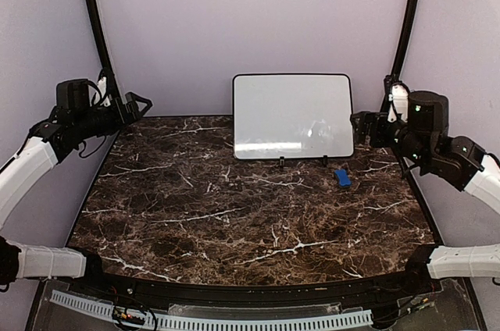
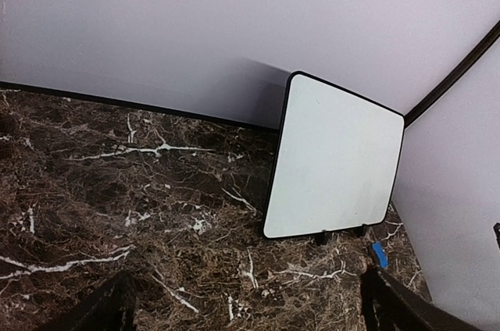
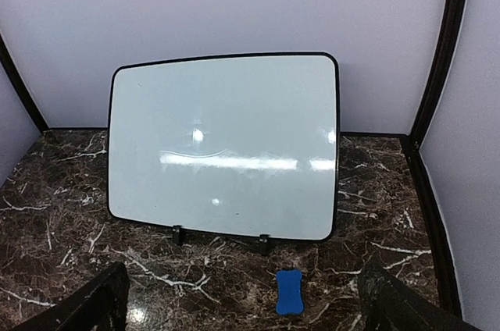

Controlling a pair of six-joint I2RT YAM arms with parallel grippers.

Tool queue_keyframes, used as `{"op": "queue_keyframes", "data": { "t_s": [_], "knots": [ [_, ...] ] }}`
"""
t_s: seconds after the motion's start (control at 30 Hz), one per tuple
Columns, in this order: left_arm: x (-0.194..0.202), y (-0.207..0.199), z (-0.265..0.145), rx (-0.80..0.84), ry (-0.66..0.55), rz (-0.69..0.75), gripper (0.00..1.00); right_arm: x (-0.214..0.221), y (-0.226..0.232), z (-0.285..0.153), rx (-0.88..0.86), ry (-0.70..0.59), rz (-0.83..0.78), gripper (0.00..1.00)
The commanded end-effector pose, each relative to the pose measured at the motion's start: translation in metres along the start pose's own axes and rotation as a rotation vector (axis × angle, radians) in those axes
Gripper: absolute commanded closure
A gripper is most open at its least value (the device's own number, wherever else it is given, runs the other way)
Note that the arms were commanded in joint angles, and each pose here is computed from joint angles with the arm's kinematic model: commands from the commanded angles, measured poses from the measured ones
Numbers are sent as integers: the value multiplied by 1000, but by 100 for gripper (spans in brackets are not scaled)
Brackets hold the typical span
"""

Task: Erase the whiteboard
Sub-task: Reset both arms

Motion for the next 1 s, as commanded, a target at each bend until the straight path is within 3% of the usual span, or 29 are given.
{"op": "queue_keyframes", "data": {
  "t_s": [0.0, 0.97],
  "knots": [
    [10, 7, -9, -62, 15, 51, 1, -19, -1, -11, -9, -57, -13, 1],
    [8, 10, 0, -66, 16, 66, 1, -43, 0, -15, 23, -118, -84, 1]
  ]
}}
Point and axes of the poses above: each gripper's point midway between its finger pads, its own z axis out along the fingers, its own y axis along the line the jaws close on, x = y × z, the point moved 9 cm from there along -z, back along the fingers, and after that the axes turned 2 degrees about z, right-handed, at the moved point
